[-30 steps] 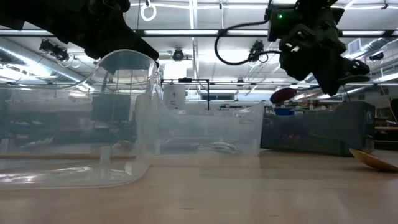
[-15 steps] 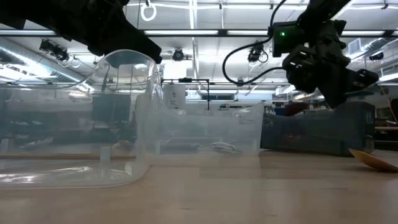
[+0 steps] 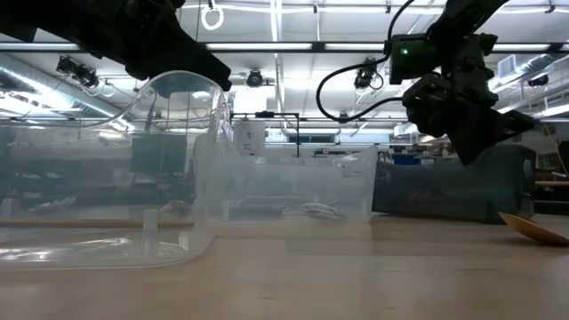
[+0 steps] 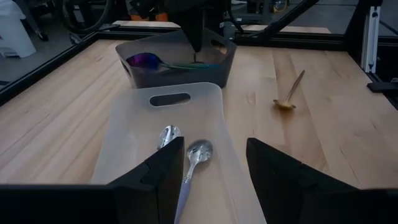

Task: Sort silverware by color (type)
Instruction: Put the gold spoon into the bottom transparent bin

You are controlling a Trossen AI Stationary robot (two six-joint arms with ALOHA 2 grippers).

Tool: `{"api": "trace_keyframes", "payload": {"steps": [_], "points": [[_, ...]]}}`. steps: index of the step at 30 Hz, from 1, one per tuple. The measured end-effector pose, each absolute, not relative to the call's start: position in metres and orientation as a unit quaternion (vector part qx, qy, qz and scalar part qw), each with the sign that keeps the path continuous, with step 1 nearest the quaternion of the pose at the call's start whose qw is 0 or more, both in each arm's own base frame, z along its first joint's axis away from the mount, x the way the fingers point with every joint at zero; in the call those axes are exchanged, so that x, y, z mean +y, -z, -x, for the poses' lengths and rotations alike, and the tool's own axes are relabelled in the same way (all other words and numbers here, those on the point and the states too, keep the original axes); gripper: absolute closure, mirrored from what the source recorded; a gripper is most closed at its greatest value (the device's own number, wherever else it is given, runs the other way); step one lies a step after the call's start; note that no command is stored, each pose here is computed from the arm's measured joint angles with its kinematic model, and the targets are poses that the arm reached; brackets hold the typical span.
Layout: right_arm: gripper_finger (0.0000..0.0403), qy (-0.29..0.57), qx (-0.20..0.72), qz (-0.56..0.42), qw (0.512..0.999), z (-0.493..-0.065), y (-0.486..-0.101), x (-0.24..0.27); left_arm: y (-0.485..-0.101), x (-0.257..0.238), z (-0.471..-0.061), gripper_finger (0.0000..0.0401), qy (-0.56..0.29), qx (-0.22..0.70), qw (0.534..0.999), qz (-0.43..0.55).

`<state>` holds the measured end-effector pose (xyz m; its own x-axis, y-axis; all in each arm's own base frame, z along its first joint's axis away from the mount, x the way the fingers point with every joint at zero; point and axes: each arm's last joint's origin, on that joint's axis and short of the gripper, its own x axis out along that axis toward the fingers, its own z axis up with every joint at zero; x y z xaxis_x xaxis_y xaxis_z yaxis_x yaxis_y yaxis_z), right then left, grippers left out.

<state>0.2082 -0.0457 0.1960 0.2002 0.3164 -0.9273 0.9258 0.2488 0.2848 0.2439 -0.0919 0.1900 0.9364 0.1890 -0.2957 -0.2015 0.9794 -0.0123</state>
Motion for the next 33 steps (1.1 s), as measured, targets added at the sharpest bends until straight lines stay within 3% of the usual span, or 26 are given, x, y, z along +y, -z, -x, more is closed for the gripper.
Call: {"api": "trace_keyframes", "payload": {"steps": [8,13,25,33], "points": [[0.0280,0.252,0.556,-0.550,0.570,-0.215,-0.208,-0.050,-0.190,-0.092,-0.244,0.0220,-0.100,0.150,0.983,0.022],[0.0281,0.234,0.540,-0.525,0.615,-0.226,-0.226,-0.049,-0.188,-0.092,-0.243,0.0220,-0.102,0.158,0.982,0.028],[0.0284,0.188,0.477,-0.369,0.775,-0.255,-0.246,-0.017,-0.175,-0.083,-0.240,0.0229,-0.118,0.221,0.967,0.052],[0.0284,0.130,0.463,-0.272,0.833,-0.261,-0.250,0.021,-0.181,-0.078,-0.246,0.0237,-0.107,0.219,0.967,0.079]]}}
